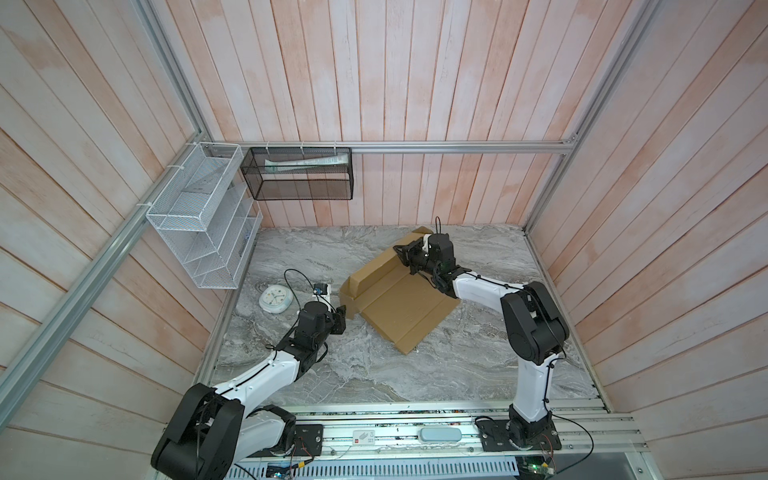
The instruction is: Fold the paper box
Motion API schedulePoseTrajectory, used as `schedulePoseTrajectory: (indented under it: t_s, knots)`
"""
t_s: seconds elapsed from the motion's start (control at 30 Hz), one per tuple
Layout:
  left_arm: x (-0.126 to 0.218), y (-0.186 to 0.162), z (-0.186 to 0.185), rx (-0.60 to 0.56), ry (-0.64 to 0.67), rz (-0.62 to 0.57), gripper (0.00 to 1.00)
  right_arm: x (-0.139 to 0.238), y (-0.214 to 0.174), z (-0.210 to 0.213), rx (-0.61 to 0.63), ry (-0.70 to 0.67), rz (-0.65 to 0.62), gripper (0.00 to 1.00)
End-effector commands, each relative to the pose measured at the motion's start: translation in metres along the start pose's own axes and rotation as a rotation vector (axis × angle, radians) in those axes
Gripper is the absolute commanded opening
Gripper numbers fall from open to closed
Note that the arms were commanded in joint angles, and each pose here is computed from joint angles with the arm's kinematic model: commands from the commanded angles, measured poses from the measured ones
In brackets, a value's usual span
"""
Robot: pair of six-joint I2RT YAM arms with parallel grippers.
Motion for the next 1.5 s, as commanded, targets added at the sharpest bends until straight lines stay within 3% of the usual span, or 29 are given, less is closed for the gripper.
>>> schedulePoseTrajectory:
  t_s: [0.0, 0.63, 1.47]
  knots:
    - [-0.006, 0.016, -0.006, -0.022, -0.044, -0.041, 0.57, -0.005, 0.002, -0.009, 0.003, -0.019, 0.008, 0.00]
    - [-0.019, 0.012, -0.015, -0.018, -0.126, -0.027, 0.41, -0.012, 0.002, -0.006, 0.006, -0.019, 0.013, 0.00]
    - [-0.035, 0.020, -0.023, -0.053, -0.158, -0.050, 0.45, -0.017, -0.001, -0.002, 0.010, -0.021, 0.020, 0.00]
Point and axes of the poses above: each gripper's point midway between its finger pads, its own x axis back along the fingers, its own z axis along the line the jaws close on, y = z × x, the point moved 7 cm from there along x, back along the fingers, and after that the axes turned 3 degrees about -x, right-handed, at the moved point
